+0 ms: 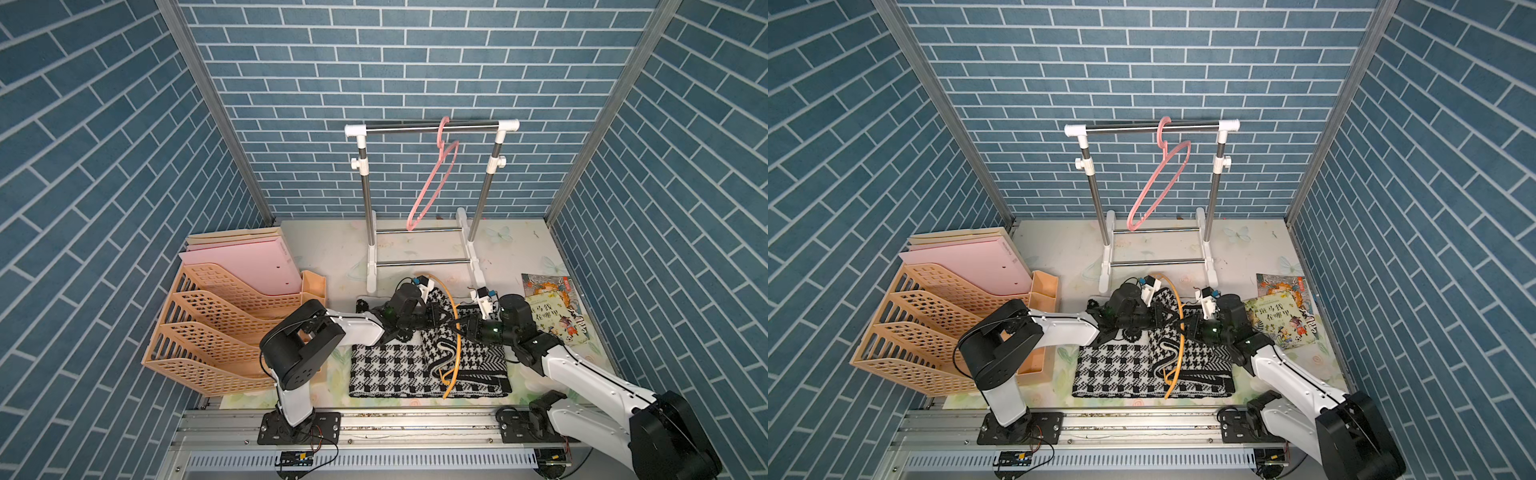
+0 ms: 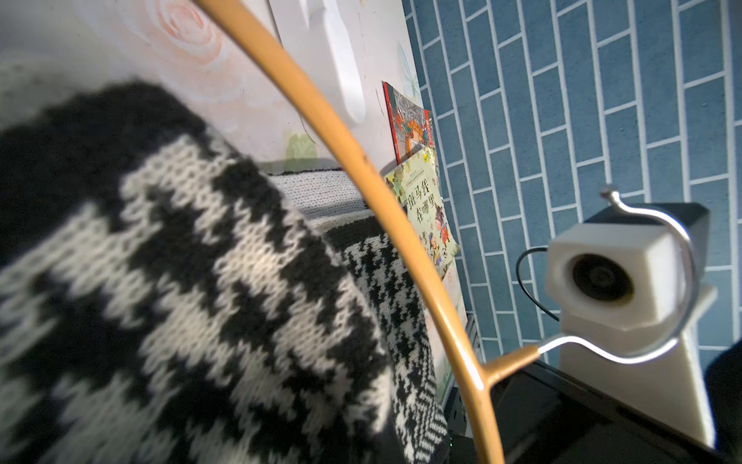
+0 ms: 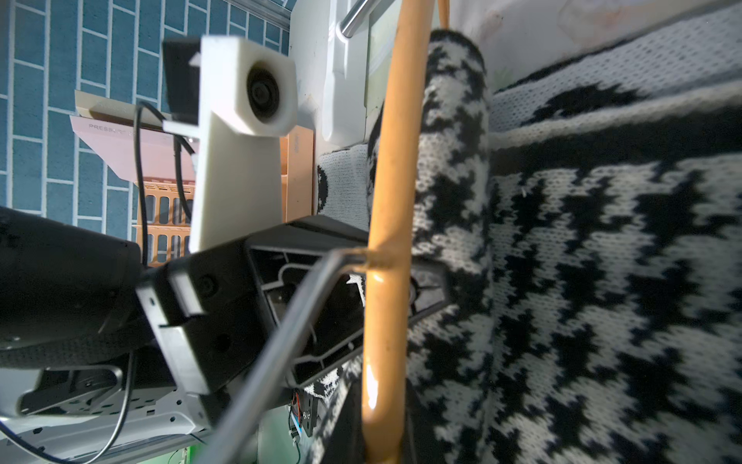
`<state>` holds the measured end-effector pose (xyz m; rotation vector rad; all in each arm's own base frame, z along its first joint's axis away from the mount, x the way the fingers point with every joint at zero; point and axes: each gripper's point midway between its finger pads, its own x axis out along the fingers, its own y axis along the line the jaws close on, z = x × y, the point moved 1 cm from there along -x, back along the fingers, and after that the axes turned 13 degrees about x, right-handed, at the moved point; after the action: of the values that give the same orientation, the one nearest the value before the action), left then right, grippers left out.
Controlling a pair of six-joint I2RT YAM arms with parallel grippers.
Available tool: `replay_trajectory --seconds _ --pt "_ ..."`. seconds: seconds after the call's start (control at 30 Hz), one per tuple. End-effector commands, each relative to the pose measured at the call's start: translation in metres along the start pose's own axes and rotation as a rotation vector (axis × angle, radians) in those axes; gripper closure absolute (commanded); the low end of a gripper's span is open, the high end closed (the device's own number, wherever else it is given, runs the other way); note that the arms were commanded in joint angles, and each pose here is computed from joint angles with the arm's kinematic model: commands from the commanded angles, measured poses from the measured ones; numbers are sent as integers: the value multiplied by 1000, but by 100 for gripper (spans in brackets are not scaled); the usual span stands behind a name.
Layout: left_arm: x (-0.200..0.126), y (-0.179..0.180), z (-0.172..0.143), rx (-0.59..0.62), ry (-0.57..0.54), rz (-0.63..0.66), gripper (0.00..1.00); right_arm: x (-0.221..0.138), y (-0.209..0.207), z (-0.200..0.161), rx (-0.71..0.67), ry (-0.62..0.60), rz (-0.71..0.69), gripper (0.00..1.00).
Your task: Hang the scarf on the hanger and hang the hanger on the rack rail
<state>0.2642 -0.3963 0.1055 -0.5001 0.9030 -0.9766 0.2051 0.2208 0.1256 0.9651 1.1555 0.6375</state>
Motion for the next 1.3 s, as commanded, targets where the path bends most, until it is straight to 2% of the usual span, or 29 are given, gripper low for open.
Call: replay_trajectory --seconds 0.0,0.17,0.37,0.53,0.63,0.7,0.83,0.87,0.97,1.27 --pt "5 -2 5 54 -5 28 100 -3 -10 -14 60 42 -29 100" --pt "7 -7 9 69 -8 19 100 -8 0 -21 75 69 10 100" --pt "23 -16 1 108 30 20 100 -14 5 -29 83 98 17 100" --pt "28 -28 -9 131 56 -26 99 -19 1 -32 82 90 4 100" --pt "27 -37 -14 138 63 -66 68 -19 -7 -33 88 80 -8 100" --pt "25 -44 -13 146 62 -81 43 -19 -9 -33 85 71 -14 100" --pt "9 -56 -9 169 59 -83 13 -19 -13 -29 64 50 -47 100" --pt "4 -57 -8 179 57 -73 8 -19 -14 -28 59 50 -56 100" --pt "-11 -58 -7 193 62 -40 1 -19 -15 -25 46 37 -76 100" --pt "-29 -78 3 216 48 -69 3 -21 -14 -24 36 29 -87 100"
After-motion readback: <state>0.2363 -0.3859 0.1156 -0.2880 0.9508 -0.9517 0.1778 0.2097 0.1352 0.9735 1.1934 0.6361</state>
